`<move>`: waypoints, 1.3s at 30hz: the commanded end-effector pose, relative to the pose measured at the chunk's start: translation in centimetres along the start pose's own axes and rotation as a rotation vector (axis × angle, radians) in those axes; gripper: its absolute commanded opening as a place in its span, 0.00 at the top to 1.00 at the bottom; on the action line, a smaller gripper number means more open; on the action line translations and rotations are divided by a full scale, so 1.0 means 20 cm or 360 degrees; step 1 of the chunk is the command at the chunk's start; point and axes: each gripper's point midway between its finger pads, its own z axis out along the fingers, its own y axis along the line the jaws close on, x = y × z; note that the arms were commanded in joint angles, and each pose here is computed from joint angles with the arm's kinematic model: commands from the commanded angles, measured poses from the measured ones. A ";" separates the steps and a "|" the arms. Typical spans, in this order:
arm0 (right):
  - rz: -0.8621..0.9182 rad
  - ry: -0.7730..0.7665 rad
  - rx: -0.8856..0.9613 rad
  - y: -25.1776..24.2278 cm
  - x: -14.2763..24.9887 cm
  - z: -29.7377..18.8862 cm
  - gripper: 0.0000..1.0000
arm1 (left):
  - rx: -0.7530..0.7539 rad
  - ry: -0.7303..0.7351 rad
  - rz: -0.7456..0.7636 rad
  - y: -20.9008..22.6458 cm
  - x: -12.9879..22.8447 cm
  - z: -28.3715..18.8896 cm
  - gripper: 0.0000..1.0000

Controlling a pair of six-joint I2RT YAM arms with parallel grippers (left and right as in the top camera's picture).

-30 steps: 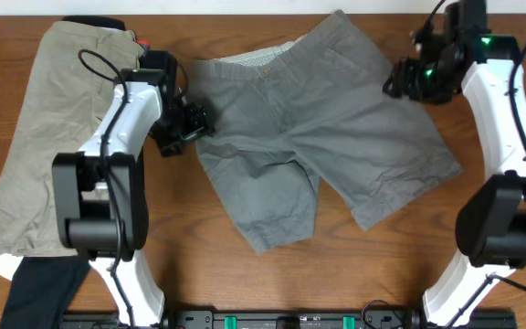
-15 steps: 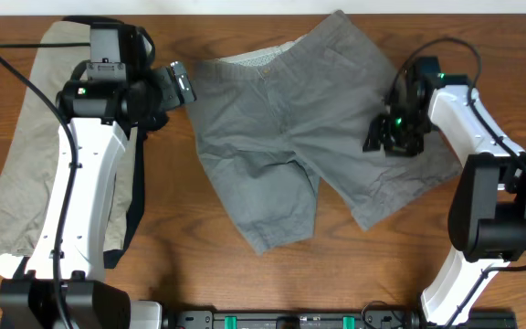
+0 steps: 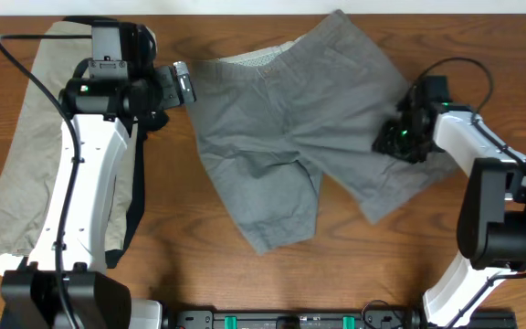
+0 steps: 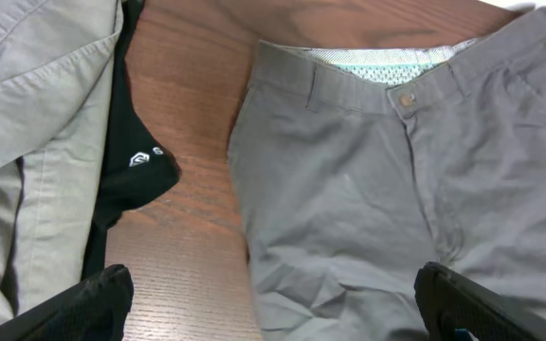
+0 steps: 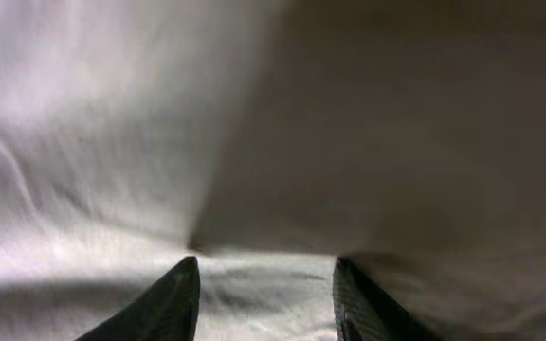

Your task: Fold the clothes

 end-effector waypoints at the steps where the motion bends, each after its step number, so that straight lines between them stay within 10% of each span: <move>1: 0.0231 0.0070 0.0326 -0.43 0.07 0.21 0.55 | -0.0024 0.0041 0.0042 0.01 0.01 0.08 0.04; 9: 0.0131 -0.0331 0.0209 -0.64 -0.38 0.29 0.43 | 0.0022 0.0143 0.0207 -0.09 0.07 0.36 0.04; 18: -0.0080 -0.0480 -0.0089 -0.23 -0.90 -0.29 0.29 | 0.0344 0.0303 0.0341 -0.35 0.24 0.71 0.04; 32: -0.0293 -0.0221 -0.0190 0.32 -0.71 -0.58 0.25 | 0.0432 0.0487 0.0437 -0.37 0.45 0.95 0.06; 39: -0.0322 -0.0057 -0.0185 0.41 -0.56 -0.55 0.38 | 0.0463 0.0547 0.0383 -0.39 0.51 0.99 0.40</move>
